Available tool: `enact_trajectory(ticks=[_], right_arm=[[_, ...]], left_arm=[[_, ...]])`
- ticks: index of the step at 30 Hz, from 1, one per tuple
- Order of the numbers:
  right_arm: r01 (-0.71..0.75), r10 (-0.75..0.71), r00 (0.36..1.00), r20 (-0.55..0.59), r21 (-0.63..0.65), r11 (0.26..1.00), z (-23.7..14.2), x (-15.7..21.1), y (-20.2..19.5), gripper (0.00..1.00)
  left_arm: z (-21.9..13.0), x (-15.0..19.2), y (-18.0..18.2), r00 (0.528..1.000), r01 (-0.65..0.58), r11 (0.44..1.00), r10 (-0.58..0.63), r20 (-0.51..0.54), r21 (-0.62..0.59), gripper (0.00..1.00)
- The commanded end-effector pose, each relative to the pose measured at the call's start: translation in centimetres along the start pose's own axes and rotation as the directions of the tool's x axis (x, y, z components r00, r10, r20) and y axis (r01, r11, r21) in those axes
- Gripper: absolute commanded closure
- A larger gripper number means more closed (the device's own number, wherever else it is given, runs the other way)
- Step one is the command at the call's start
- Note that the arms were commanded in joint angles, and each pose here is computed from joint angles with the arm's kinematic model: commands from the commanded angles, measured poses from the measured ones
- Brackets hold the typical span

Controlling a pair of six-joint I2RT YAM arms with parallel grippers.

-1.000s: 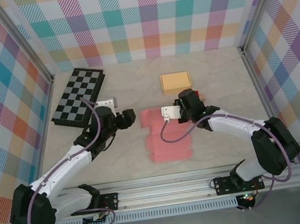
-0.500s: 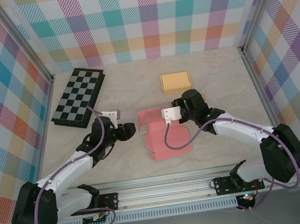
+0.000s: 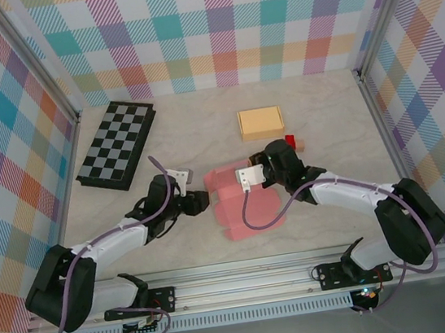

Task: Fold the paper box

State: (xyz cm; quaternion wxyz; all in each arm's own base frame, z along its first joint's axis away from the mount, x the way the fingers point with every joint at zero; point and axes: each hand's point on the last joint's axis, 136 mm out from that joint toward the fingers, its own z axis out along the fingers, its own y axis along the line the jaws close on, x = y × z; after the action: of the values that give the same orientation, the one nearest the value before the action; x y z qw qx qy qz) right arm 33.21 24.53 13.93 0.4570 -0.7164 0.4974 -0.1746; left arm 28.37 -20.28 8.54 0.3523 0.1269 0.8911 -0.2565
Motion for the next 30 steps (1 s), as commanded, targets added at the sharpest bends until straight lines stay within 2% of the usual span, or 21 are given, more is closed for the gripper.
enact_trajectory(ticks=[1, 10, 22, 30], right_arm=[[0.02, -0.021, 1.0, 0.012, 0.008, 1.0, 0.3, -0.4, 0.5, 1.0], [0.029, -0.029, 1.0, 0.002, -0.015, 0.999, 0.6, -0.4, 1.5, 1.0], [0.025, -0.026, 0.999, -0.021, -0.009, 1.0, 1.2, -0.1, 1.3, 1.0], [0.136, -0.133, 0.99, -0.055, 0.059, 0.989, 1.7, -0.3, 1.9, 1.0]], left_arm=[[0.0, -1.2, -0.8, 0.998, -0.045, 0.999, 0.044, 0.034, 0.016, 0.41], [0.6, -1.4, -1.2, 0.998, -0.06, 0.998, 0.06, 0.025, 0.021, 0.41], [0.6, -1.5, -3.7, 0.996, -0.089, 0.993, 0.086, 0.036, 0.076, 0.41], [1.2, -0.6, -3.9, 0.997, -0.082, 0.994, 0.082, 0.014, 0.076, 0.42]])
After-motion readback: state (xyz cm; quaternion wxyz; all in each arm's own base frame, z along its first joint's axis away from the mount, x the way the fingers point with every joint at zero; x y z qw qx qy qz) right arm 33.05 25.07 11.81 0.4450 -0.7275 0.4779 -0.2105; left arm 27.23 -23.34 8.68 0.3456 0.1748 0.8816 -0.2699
